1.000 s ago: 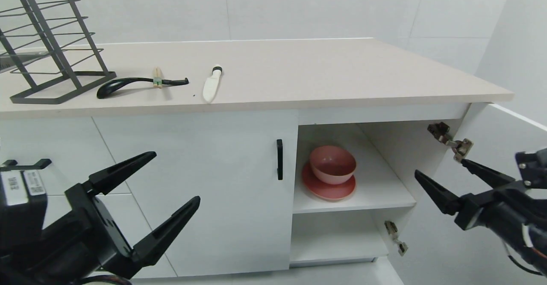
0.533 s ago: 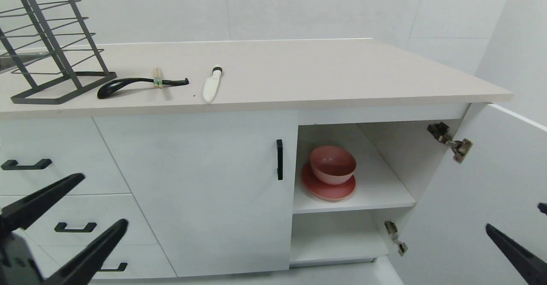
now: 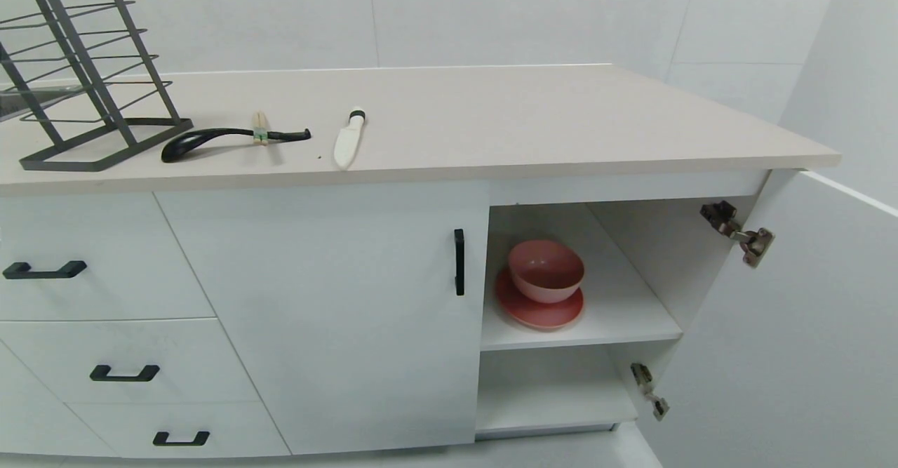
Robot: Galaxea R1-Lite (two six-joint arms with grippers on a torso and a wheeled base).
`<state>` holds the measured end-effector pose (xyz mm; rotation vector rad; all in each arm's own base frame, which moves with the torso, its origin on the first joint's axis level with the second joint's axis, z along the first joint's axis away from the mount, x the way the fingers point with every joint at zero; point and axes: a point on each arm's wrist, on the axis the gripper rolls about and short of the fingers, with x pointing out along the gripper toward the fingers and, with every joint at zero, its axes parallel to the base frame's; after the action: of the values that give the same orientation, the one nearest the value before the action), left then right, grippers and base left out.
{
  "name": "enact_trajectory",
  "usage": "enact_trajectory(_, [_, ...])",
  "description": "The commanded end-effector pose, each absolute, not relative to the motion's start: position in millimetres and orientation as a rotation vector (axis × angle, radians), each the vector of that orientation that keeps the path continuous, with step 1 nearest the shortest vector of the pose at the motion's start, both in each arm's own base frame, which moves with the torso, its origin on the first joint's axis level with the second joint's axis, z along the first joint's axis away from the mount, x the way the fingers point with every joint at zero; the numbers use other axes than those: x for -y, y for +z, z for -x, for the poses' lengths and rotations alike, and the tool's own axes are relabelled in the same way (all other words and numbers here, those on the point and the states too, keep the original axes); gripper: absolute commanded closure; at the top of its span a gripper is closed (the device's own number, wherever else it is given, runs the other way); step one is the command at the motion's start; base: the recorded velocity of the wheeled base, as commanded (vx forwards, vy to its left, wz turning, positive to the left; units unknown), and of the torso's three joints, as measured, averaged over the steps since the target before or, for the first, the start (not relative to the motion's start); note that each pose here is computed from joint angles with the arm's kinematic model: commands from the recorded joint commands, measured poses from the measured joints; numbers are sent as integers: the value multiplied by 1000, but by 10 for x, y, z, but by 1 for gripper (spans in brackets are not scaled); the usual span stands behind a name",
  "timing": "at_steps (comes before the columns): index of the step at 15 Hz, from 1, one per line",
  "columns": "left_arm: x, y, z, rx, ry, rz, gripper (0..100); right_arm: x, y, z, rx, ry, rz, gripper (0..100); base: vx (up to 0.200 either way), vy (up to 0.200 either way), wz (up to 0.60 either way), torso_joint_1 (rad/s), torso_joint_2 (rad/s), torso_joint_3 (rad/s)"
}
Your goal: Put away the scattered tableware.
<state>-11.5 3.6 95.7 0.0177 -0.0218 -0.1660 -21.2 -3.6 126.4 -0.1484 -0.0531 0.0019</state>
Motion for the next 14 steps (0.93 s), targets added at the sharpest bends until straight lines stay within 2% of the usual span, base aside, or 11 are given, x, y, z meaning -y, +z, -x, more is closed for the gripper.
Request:
enact_trajectory(1, [-52, 833, 144, -36, -82, -59, 0, 27, 1006, 178, 36, -30, 142, 0, 0, 0, 0, 0, 0, 0])
enact_trajectory(4, [-56, 833, 144, -35, -67, -81, 0, 1, 866, 155, -10, -95, 143, 0, 0, 0, 0, 0, 0, 0])
enact_trajectory(12, [-54, 830, 144, -43, -66, 61, 0, -11, 830, 159, -51, -30, 146, 0, 0, 0, 0, 0, 0, 0])
enact_trajectory(14, [-43, 830, 148, -41, 12, 64, 0, -12, 835, 169, -72, -32, 146, 0, 0, 0, 0, 0, 0, 0])
